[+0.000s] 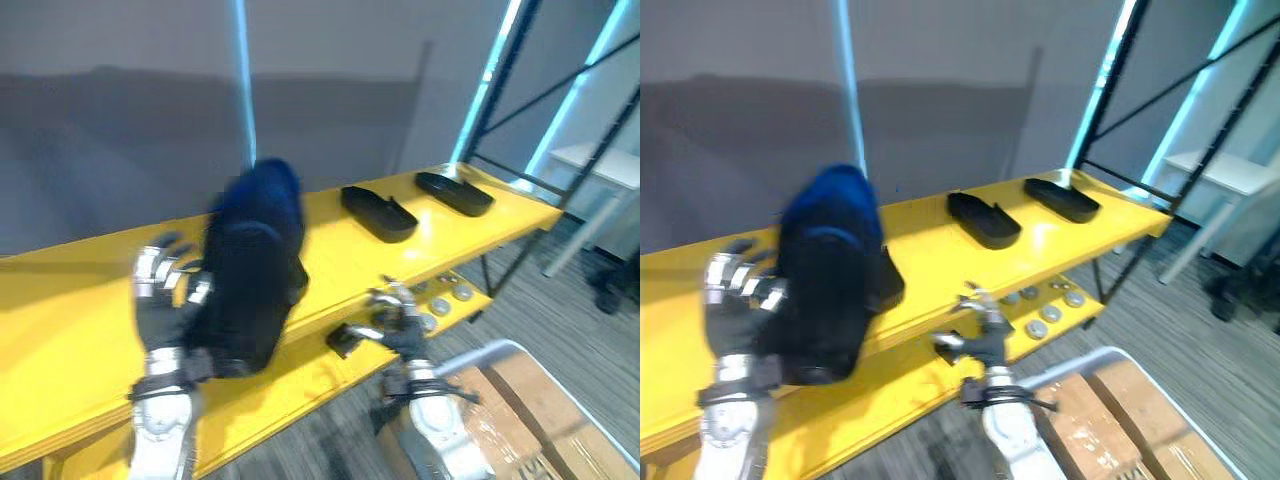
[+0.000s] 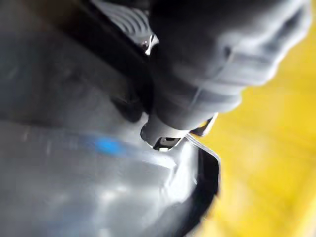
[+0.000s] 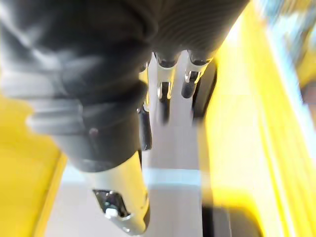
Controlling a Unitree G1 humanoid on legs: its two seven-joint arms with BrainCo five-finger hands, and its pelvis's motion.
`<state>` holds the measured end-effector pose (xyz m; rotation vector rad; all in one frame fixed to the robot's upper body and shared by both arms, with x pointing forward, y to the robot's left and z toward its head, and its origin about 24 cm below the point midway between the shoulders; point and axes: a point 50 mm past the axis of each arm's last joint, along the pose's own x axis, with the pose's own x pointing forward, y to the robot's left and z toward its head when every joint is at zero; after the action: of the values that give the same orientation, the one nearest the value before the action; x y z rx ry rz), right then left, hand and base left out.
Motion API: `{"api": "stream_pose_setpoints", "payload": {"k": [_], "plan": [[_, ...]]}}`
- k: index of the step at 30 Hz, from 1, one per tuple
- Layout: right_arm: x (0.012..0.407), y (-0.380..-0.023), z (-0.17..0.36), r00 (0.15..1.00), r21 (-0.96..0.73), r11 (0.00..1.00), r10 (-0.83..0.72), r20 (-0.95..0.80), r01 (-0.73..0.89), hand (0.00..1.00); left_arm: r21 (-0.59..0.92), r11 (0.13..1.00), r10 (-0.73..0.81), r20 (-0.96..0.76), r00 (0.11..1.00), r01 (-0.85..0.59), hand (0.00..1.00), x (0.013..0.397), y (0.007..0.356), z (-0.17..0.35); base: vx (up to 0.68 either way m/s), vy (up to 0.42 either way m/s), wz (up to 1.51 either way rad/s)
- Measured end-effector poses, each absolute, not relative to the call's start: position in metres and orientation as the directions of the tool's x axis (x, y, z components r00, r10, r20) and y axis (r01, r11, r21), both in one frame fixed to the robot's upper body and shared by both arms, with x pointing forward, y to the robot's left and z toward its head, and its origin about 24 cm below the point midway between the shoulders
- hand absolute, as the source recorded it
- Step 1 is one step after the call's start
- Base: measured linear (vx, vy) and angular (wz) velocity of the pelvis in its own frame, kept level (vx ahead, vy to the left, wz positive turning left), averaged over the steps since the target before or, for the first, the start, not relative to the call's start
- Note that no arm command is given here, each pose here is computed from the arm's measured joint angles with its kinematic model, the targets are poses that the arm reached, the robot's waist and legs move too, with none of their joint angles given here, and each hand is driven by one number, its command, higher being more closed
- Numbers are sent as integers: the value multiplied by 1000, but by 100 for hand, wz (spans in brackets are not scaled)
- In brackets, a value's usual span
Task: Walk over and take plastic housings, then place them on the shelf
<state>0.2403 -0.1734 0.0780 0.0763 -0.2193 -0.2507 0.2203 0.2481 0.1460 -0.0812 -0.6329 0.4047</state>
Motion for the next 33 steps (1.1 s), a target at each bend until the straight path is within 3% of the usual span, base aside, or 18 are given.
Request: {"api": "stream_pose_setpoints", "payload": {"k": [4, 9, 16, 22, 33], "plan": [[232, -192, 75, 940, 119, 957, -285, 188, 266, 0, -299, 870, 490, 442, 752, -391, 100, 189, 253, 119, 70, -83, 68], [236, -179, 74, 964, 126, 975, -204, 170, 184, 0, -418, 828, 529, 360, 769, -374, 100, 167, 248, 100, 144, -108, -4], [229, -197, 62, 955, 104, 957, -280, 99, 270, 0, -487, 816, 539, 441, 718, -313, 100, 162, 247, 111, 62, -68, -4], [221, -193, 46, 969, 96, 966, -244, 28, 241, 0, -544, 772, 596, 437, 673, -330, 100, 155, 255, 110, -16, -4, 6], [221, -191, 37, 977, 77, 975, -211, 1, 211, 0, -537, 806, 506, 408, 760, -248, 100, 178, 240, 97, -5, 49, 70]]}}
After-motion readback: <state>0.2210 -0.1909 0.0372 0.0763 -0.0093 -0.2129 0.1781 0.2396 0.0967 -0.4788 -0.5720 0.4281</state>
